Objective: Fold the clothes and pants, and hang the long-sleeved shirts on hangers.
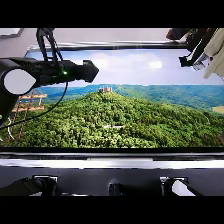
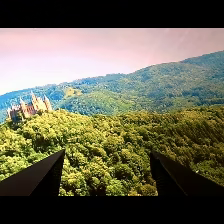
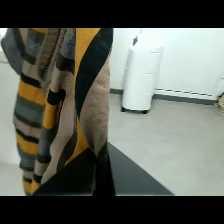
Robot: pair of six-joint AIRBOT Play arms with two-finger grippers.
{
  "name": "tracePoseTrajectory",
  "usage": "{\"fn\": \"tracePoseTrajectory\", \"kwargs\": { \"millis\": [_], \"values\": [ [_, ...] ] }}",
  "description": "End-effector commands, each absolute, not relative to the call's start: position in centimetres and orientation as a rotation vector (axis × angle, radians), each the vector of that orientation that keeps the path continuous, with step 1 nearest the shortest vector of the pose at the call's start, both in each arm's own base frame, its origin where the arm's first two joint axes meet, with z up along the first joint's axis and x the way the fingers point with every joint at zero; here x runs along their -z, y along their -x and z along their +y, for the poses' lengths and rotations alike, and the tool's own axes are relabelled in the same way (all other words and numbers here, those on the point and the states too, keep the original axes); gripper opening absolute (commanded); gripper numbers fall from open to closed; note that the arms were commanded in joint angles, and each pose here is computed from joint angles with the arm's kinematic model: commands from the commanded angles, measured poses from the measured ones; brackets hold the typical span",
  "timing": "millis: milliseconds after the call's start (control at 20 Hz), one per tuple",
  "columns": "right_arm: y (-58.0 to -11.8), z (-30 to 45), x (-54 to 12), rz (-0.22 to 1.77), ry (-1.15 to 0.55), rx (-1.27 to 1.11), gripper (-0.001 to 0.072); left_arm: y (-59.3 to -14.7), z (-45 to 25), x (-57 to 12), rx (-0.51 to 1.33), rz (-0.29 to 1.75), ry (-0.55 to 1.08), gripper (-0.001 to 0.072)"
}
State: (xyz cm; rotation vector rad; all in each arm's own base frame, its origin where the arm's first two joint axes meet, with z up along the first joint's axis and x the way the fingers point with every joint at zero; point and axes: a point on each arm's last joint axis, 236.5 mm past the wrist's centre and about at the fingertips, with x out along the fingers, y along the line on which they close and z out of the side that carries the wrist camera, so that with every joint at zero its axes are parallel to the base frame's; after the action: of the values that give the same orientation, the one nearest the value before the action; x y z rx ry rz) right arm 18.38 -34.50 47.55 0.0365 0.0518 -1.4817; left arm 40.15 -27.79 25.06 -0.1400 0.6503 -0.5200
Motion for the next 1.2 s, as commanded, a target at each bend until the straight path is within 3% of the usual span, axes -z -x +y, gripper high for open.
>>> {"fn": "tracePoseTrajectory", "kwargs": {
  "millis": [0, 450, 600, 900, 950, 1050, 1100, 1150],
  "values": [
    [-15.9, -36.5, -47.7, 0.0, -0.083, 1.529, 0.0021, -40.2, -27.8, -24.9, 0.52, 0.653, 0.139, 0.0596],
    [-11.7, -40.6, -46.3, -0.047, -0.19, 1.584, 0.0021, -40.6, -28.1, -23.9, 0.516, 0.673, 0.133, 0.0597],
    [-11.7, -41.6, -44.6, -0.037, -0.273, 1.552, 0.0023, -40.7, -28.2, -23.6, 0.515, 0.68, 0.131, 0.0596],
    [-12.1, -41.4, -44.6, -0.033, -0.281, 1.533, 0.0035, -40.6, -28.2, -23.5, 0.514, 0.684, 0.129, 0.0597],
    [-12.0, -41.1, -44.8, -0.039, -0.28, 1.533, 0.0131, -40.6, -28.1, -23.3, 0.512, 0.692, 0.126, 0.0597],
    [-11.6, -40.3, -45.4, -0.056, -0.287, 1.525, 0.0503, -40.3, -28.0, -23.0, 0.509, 0.71, 0.12, 0.0596],
    [-11.4, -39.8, -45.9, -0.069, -0.284, 1.522, 0.0567, -40.3, -28.0, -23.0, 0.509, 0.711, 0.119, 0.0597],
    [-11.0, -39.3, -46.4, -0.083, -0.28, 1.521, 0.056, -40.3, -27.9, -23.0, 0.509, 0.71, 0.12, 0.0597]
  ]
}}
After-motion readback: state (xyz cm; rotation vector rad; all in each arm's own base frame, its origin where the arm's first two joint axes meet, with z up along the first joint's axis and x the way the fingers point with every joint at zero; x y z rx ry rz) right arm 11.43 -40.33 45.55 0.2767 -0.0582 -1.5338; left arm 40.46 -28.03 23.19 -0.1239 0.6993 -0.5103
